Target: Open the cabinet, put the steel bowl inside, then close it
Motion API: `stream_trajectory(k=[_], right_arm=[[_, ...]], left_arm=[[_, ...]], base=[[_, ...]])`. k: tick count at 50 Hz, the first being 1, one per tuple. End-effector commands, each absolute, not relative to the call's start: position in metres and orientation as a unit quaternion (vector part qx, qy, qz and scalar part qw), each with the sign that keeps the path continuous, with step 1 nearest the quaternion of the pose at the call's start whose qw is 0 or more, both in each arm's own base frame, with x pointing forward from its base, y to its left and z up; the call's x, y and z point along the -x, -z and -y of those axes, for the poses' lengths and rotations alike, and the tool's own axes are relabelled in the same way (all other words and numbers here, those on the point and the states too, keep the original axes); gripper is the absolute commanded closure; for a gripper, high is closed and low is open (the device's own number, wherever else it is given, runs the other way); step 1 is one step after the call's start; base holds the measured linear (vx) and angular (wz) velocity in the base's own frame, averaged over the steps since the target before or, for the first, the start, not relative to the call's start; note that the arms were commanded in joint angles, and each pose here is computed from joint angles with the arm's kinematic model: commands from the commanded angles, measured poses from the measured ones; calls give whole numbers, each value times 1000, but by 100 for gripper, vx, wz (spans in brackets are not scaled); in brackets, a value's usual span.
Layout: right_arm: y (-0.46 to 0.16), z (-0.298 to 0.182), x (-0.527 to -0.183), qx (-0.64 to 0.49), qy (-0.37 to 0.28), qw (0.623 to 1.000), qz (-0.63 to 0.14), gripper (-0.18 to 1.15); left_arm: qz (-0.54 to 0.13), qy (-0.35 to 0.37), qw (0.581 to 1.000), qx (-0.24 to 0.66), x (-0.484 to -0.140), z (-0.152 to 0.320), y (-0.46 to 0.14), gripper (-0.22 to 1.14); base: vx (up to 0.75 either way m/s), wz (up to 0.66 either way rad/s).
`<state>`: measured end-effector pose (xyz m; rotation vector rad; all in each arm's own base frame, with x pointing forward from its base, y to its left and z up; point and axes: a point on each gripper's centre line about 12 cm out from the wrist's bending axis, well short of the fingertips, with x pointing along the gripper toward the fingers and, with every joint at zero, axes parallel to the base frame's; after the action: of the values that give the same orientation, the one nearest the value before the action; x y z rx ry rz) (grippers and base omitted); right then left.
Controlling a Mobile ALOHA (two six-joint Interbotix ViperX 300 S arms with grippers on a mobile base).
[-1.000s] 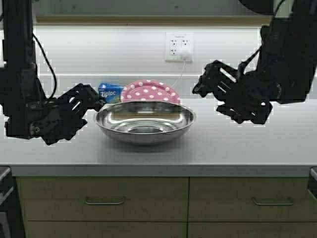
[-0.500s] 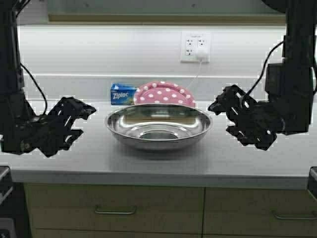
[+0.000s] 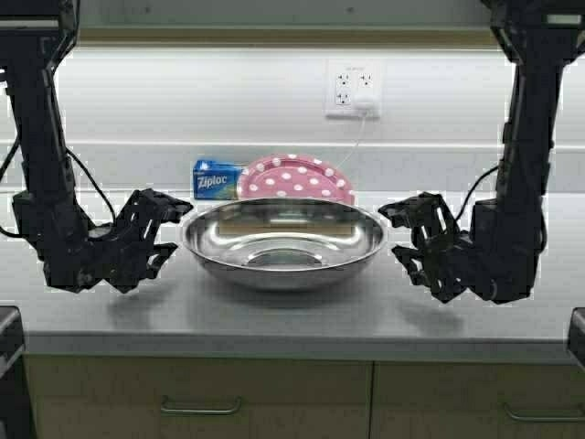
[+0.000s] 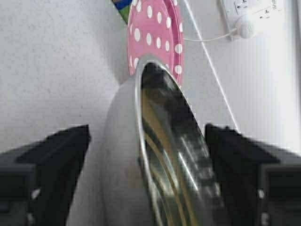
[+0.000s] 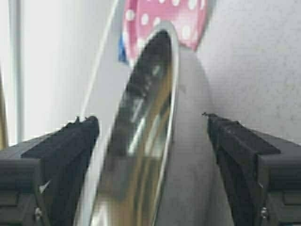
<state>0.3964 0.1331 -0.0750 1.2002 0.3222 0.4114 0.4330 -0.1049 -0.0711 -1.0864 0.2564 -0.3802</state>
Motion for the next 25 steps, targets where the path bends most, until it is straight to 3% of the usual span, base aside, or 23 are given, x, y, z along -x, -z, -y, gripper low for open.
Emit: stream_trajectory(k=[1,17,25], right_arm=[[71,-131,-413,-581,-202,777,-136,-3],[79,-143,-417,-600,-236,746,-164,0],[79,-149,-420,-611,-254,729,-175,11]], left_arm=[[-106,189,831,512,-448,107,59,-11],[-111,186,830,514,-446,107,61,-11],[-112,186,830,514,-445,107,61,-11]], base=[[4,-2],[3,-1],[0,0]])
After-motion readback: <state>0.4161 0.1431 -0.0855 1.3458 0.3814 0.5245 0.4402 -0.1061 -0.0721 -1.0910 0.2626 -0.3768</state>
